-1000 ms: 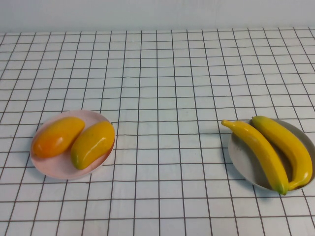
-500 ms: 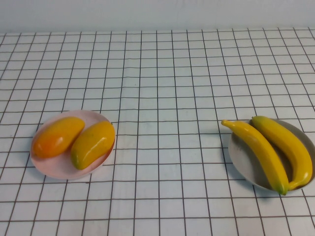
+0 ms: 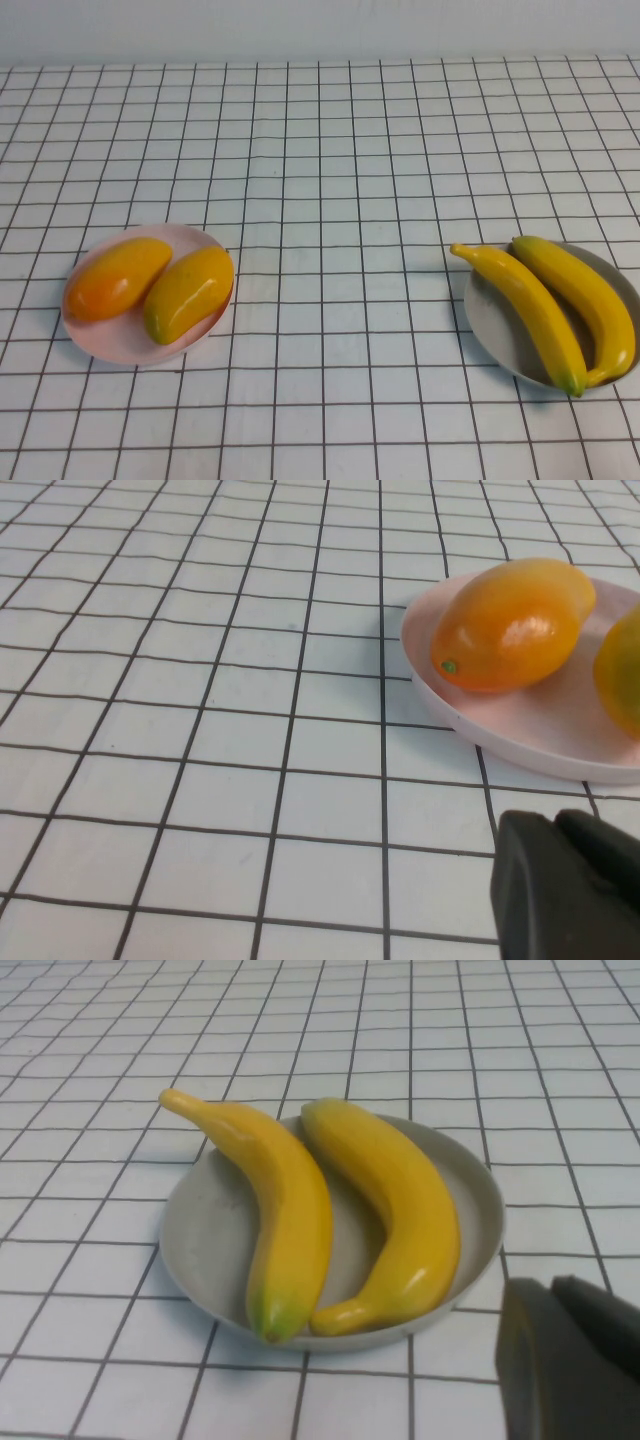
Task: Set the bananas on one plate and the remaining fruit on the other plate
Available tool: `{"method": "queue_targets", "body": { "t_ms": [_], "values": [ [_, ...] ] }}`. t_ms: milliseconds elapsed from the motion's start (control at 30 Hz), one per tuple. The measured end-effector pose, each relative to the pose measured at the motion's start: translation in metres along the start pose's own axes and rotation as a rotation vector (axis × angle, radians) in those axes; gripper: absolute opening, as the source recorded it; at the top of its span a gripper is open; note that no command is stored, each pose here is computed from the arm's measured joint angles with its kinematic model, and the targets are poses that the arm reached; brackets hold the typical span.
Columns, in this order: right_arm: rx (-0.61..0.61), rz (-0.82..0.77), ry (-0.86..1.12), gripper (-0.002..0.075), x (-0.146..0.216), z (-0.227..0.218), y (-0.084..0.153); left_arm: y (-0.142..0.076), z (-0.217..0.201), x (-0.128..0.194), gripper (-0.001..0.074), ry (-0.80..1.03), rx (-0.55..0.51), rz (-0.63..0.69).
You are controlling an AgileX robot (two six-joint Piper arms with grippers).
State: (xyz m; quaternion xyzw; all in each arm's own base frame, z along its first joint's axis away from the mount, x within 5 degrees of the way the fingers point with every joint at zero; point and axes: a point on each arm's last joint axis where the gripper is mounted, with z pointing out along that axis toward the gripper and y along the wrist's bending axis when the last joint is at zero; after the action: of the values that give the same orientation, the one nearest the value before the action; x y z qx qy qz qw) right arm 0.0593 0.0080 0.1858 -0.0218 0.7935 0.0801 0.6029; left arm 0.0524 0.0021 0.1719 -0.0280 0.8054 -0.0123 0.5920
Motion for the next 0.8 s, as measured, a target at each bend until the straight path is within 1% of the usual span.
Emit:
{"method": "queue_targets", "body": {
  "t_ms": [67,200,467,800],
  "values": [
    [0.008,-0.003,-0.025,-0.0014,0.0054,-0.0002,-0.0008,0.0,0.0,0.0,-0.0001,0.0,0.0,0.0],
    [0.029,0.0,-0.08,-0.0014,0.0044,-0.0035,-0.0016,0.0,0.0,0.0,-0.0001,0.0,0.0,0.0],
    [0.039,-0.003,-0.006,-0.0014,0.0115,-0.0031,-0.0024,0.0,0.0,0.0,-0.0001,0.0,0.0,0.0],
    [0.038,0.004,0.0,-0.0014,0.0121,-0.0031,-0.0023,0.0,0.0,0.0,-0.0001,0.0,0.0,0.0]
  ]
}}
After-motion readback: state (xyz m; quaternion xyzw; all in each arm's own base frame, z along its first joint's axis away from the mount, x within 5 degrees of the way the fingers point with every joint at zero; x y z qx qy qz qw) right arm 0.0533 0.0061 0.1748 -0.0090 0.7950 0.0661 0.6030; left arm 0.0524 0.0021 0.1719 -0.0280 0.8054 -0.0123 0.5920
